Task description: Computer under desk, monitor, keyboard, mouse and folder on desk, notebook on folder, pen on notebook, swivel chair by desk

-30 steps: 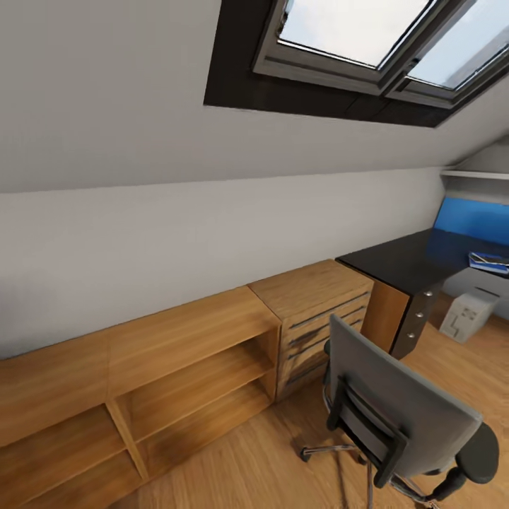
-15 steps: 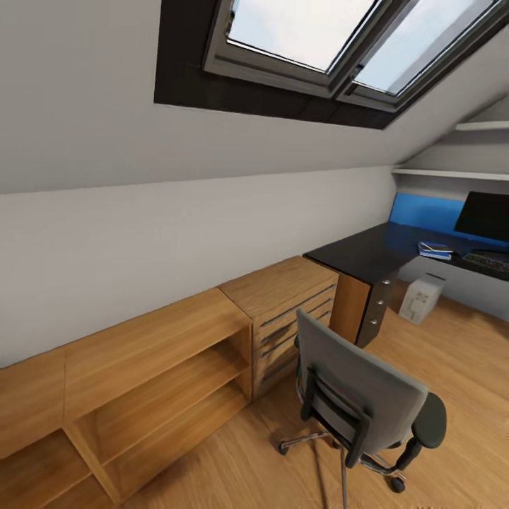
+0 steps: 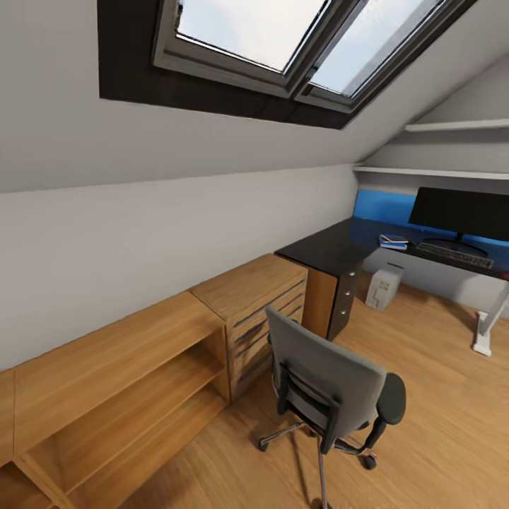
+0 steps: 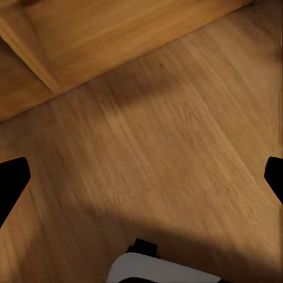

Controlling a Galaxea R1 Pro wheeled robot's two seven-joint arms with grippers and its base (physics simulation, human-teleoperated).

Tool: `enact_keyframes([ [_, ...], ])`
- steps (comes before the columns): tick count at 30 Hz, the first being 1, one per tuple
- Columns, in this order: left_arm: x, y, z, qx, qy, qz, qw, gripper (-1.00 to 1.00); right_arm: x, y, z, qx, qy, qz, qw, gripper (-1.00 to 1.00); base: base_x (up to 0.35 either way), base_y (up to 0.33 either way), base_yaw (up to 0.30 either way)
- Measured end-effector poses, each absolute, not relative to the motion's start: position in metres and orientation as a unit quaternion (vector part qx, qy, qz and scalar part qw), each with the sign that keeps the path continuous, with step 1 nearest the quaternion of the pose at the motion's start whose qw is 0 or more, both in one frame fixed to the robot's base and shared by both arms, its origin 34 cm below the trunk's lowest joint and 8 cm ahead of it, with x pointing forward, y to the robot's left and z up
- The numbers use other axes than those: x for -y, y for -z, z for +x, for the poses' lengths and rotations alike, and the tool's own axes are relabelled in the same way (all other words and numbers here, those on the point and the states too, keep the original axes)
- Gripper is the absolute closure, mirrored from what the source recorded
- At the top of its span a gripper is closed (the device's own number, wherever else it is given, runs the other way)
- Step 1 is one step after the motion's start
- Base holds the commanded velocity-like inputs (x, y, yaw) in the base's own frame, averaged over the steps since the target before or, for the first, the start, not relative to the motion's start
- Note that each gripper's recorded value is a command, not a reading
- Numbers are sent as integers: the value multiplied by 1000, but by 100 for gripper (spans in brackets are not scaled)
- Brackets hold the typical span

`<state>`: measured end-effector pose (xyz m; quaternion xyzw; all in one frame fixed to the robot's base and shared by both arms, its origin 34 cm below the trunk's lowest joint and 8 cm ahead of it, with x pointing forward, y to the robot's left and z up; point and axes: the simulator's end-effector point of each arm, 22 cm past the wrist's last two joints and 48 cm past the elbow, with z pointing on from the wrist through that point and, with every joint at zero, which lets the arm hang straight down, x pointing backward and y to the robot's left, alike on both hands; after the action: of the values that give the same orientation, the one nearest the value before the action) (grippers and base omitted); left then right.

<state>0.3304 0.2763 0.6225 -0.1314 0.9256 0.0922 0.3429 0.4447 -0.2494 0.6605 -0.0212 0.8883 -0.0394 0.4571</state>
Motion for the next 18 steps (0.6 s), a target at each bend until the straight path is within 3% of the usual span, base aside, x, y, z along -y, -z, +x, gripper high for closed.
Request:
enact_keyframes([
  [11, -276, -623, 330, -925, -92, -132, 343, -100, 249, -660, 444, -889, 39, -22, 456, -100, 249, 161, -278],
  [18, -277, -622, 330, -926, -92, -132, 343, -100, 249, -660, 444, -889, 39, -22, 456, -100, 68, 48, -278],
])
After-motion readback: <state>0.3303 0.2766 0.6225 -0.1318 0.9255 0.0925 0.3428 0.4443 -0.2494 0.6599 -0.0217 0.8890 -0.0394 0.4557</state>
